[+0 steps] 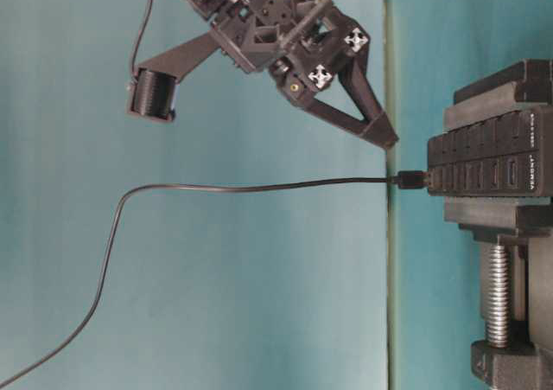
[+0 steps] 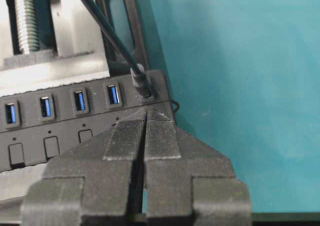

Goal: Insert the USB into the front port of the fixed hub.
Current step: 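Lower the open right gripper around the USB plug at the hub's end port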

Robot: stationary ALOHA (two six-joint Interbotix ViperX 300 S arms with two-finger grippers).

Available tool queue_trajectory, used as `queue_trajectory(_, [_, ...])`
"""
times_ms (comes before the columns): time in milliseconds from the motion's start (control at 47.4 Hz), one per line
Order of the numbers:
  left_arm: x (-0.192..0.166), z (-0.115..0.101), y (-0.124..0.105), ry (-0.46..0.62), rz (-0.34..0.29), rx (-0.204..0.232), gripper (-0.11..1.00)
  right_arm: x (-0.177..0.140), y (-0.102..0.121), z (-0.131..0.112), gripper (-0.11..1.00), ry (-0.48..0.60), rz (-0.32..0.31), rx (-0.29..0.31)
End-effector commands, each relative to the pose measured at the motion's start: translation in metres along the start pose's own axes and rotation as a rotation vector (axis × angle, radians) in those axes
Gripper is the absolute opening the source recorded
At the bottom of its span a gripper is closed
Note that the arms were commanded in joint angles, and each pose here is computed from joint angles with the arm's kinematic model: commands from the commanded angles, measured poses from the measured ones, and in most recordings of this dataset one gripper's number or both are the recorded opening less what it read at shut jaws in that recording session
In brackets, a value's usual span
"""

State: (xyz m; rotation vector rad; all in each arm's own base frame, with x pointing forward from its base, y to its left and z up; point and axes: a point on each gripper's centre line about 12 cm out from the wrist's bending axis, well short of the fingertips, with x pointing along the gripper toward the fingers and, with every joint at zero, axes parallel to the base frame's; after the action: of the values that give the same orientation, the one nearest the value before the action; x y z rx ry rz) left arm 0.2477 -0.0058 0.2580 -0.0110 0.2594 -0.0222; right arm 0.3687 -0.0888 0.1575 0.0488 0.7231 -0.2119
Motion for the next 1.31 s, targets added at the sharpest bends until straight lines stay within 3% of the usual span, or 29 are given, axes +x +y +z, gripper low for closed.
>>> queue_trajectory(0, [0.0, 0.005, 0.0, -0.02, -0.002, -0.001, 0.0, -0.003, -0.002, 0.014, 0.01, -0.043, -0.004, -0.013])
queue_trajectory(169, [0.0, 0.002, 0.0, -0.014, -0.002, -0.003, 0.0, -0.002, -0.002, 0.015, 0.06, -0.046, -0.005, -0.041])
queue_trajectory(317, [0.0, 0.003, 0.0, -0.023, -0.002, -0.015, 0.0, -0.002, -0.002, 0.017, 0.17, -0.061, -0.007, -0.058])
queue_trajectory(401, [-0.001, 0.001, 0.0, -0.026, -0.003, -0.02, 0.0, -0.002, -0.002, 0.019, 0.32, -0.078, -0.008, -0.058])
queue_trajectory(549, [-0.001, -0.001, 0.0, -0.029, -0.001, -0.022, 0.0, -0.001, -0.001, 0.018, 0.7, -0.075, -0.006, -0.057])
queue_trajectory(634, [-0.001, -0.001, 0.0, -0.029, -0.003, -0.021, 0.0, 0.001, -0.001, 0.018, 0.82, -0.073, -0.006, -0.056])
queue_trajectory(1288, [-0.002, -0.003, 0.0, -0.026, -0.003, -0.023, 0.0, 0.021, 0.003, 0.033, 0.79, -0.082, 0.003, -0.067])
